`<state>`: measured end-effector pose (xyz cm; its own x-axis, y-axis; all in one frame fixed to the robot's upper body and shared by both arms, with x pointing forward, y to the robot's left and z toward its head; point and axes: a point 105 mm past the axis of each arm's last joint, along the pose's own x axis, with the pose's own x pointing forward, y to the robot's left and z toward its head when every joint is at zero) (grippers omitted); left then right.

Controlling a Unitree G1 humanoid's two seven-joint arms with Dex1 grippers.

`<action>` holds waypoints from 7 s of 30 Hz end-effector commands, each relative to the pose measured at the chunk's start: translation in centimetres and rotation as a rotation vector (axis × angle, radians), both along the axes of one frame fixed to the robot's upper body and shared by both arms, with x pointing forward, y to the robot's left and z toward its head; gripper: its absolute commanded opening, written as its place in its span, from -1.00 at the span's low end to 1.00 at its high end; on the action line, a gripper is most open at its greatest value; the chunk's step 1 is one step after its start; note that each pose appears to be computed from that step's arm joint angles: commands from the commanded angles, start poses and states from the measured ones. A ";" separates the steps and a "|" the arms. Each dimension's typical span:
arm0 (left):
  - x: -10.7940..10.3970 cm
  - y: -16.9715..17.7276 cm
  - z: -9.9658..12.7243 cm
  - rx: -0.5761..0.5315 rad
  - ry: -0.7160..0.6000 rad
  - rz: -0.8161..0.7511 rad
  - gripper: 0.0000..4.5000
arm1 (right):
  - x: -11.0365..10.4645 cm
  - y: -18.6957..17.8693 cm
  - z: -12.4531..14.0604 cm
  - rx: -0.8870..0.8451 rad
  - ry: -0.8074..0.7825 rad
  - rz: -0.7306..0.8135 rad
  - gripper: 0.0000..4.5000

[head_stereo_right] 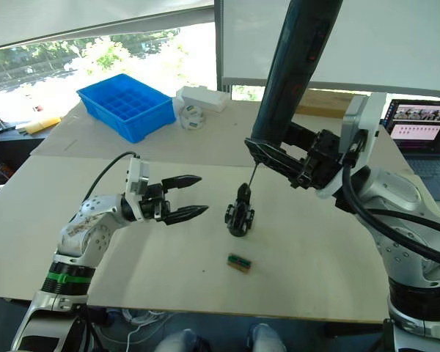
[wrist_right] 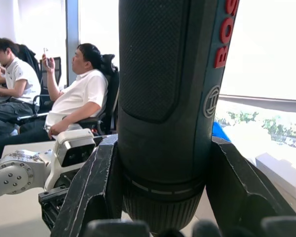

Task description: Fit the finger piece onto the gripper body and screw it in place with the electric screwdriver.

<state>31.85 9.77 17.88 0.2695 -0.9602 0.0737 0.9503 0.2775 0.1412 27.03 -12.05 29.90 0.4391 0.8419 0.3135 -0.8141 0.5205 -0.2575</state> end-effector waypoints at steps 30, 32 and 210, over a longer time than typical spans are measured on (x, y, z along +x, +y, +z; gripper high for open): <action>-1.3 0.7 -4.3 0.098 0.015 -0.039 1.00 | 1.4 3.8 -2.7 -0.056 0.004 0.095 -0.15; -1.3 0.6 -4.3 0.096 0.016 -0.043 1.00 | 1.3 3.8 -2.8 -0.059 0.007 0.099 -0.15; 2.1 -7.1 -11.0 0.226 0.100 -0.051 0.05 | 1.9 4.9 -7.5 -0.161 0.178 0.032 -0.15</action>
<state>34.38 2.56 7.80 0.2239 -0.9611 -0.1619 0.9703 0.2042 0.1294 28.89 -7.10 22.97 0.4339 0.8925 0.1231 -0.8731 0.4503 -0.1872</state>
